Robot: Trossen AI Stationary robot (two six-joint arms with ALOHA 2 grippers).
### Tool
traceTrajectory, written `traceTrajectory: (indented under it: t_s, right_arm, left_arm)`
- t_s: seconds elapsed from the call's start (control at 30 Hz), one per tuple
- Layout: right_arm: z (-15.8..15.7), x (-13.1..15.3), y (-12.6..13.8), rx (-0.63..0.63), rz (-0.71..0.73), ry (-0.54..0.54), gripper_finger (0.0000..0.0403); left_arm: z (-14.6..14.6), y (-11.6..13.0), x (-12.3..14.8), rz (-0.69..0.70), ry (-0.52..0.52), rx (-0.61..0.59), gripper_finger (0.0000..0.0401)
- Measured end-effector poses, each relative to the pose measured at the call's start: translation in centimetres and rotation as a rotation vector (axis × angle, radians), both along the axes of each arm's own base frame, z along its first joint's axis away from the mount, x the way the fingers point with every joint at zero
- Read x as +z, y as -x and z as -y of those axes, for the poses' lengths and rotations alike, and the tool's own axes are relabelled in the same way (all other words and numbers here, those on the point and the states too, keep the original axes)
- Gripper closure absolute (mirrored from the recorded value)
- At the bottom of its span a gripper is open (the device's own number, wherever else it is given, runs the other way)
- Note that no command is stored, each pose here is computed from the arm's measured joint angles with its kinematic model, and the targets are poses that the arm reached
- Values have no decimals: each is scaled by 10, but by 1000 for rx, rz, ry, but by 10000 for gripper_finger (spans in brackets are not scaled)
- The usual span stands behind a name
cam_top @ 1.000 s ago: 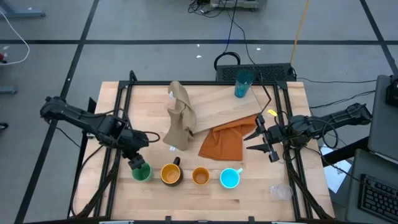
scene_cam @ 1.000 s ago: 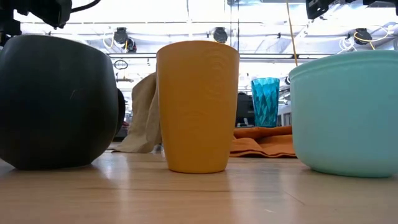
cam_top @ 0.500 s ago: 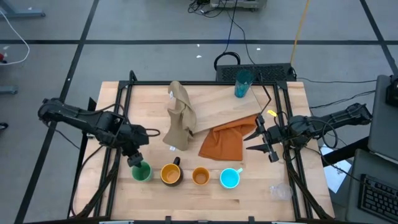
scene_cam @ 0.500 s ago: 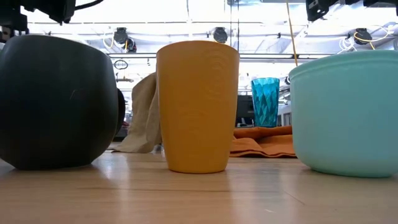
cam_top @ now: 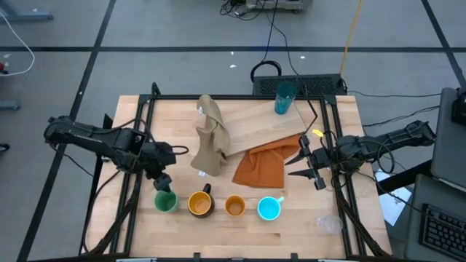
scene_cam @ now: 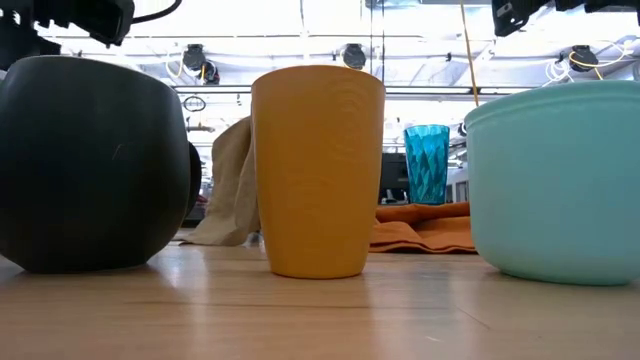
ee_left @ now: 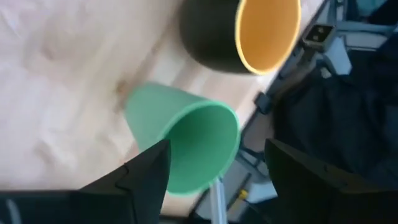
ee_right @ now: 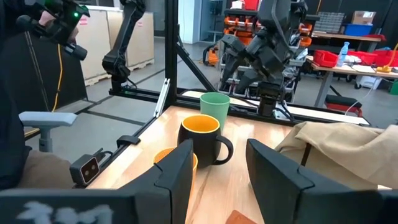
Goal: Stack small to large cups/mugs on shelf
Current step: Put the green cup on the shelf
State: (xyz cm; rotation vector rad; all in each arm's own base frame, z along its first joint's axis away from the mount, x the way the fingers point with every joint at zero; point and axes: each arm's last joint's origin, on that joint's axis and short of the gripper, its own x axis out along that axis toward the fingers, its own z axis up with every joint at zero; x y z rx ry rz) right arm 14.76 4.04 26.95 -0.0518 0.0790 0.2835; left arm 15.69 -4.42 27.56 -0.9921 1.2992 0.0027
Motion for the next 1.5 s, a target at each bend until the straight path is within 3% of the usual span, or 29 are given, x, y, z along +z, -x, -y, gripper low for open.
traceTrajectory:
  t_s: [0.17, 0.3, 0.63, 0.83, 1.0, 1.2, 1.5]
  right_arm:
    - [0, 0, 0, 0, 0, 0, 261]
    - [0, 0, 0, 0, 0, 0, 261]
    - [0, 0, 0, 1, 5, 7, 261]
    - [0, 0, 0, 1, 1, 8, 261]
    - [0, 0, 0, 2, 6, 23, 261]
    - [0, -1, 0, 3, -2, 33, 261]
    - [0, -2, 0, 3, -9, 35, 261]
  left_arm:
    - [4, 3, -2, -22, -43, -14, 144]
    - [13, 8, -2, -127, -56, -30, 161]
    - [37, -13, 28, -121, -305, -53, 189]
    - [47, -18, 12, -259, -373, -87, 190]
    - [52, -22, 3, -364, -353, -113, 190]
    - [54, -26, 3, -330, -335, -100, 190]
    - [54, -28, 2, -244, -456, -103, 190]
